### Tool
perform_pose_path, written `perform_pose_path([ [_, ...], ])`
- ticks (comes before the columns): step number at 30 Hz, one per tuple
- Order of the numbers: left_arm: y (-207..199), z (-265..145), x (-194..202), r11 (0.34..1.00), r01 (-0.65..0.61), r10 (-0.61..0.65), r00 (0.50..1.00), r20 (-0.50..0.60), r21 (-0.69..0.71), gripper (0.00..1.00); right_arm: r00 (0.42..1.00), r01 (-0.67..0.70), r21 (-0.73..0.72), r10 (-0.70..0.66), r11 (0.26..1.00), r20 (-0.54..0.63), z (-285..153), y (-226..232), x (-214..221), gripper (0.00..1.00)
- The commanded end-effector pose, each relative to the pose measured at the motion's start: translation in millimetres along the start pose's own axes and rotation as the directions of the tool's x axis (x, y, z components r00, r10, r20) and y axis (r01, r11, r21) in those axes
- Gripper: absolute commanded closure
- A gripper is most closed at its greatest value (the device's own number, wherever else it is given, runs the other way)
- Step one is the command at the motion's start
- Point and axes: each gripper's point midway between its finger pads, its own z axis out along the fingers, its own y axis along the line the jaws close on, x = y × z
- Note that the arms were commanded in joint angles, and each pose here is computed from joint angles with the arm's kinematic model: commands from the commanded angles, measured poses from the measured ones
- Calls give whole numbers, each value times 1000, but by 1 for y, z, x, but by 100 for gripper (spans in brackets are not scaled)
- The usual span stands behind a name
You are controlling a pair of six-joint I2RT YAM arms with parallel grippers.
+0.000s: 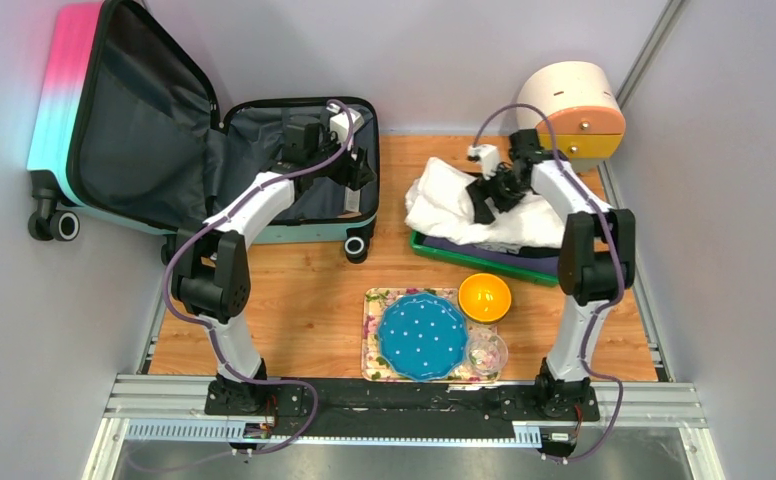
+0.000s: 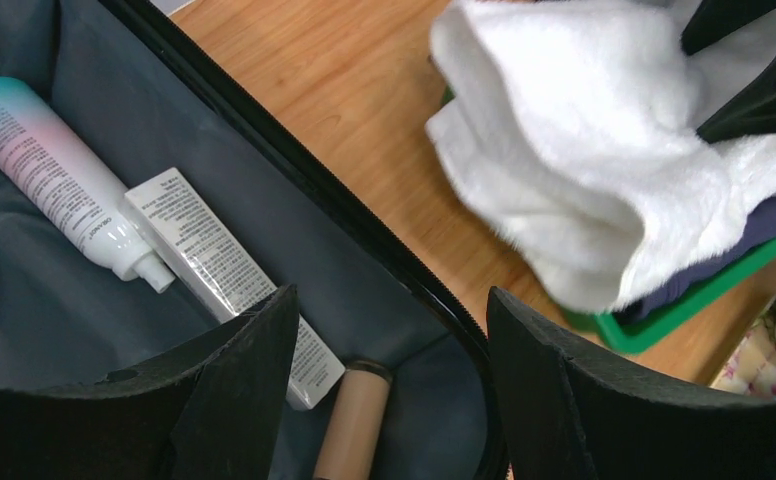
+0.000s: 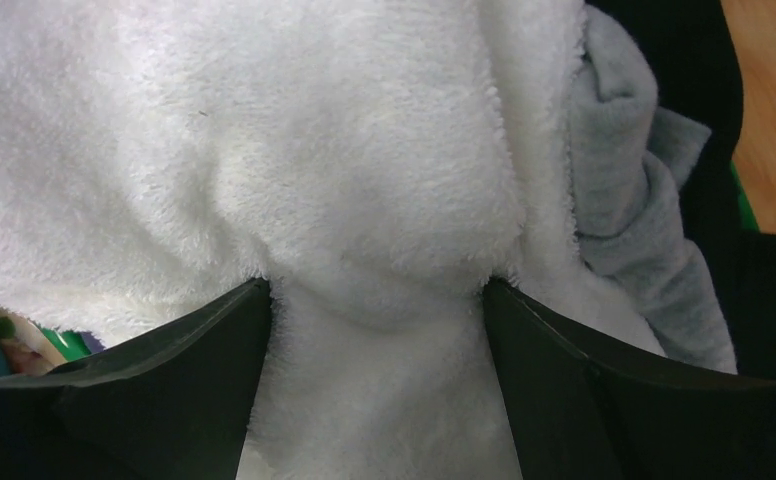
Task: Open, take out, and arrange the luggage
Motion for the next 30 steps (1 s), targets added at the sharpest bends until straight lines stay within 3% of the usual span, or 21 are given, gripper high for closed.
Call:
perform_pose_path([
  [1,-7,-7,-37,1000,-19,17,996,83,24,24,903,-347,274,398,897,-159,-46,-57,120,17],
  [8,-2,5,-47,999,-17,13,995,96,38,24,724,-582,446,683,680,-96,-95,-53,206,17],
  [11,-1,8,-49,999,-17,13,995,96,44,24,611,-668,521,791,532,-26,-115,-59,244,17],
  [16,-2,12,-47,998,10,-15,996,85,59,24,340,-763,626,924,161,178,-156,-85,302,17],
  [19,-1,13,-48,998,7,-12,997,80,59,25,250,-797,601,936,55,246,-167,-89,310,17],
  [22,-1,13,-50,998,3,-8,997,74,62,25,269,-869,480,929,119,256,-164,-85,278,19],
  [24,-3,12,-51,998,1,-6,997,74,68,25,387,-888,358,888,288,248,-162,-79,236,23],
  [26,-4,12,-50,997,5,-10,997,70,72,25,504,-849,317,827,422,249,-167,-73,206,21],
  [27,-5,11,-49,997,6,-11,998,69,76,26,619,-772,320,762,548,188,-164,-65,194,18],
  [30,-6,9,-48,997,6,-11,998,67,79,26,761,-638,349,632,686,150,-172,-59,178,17],
])
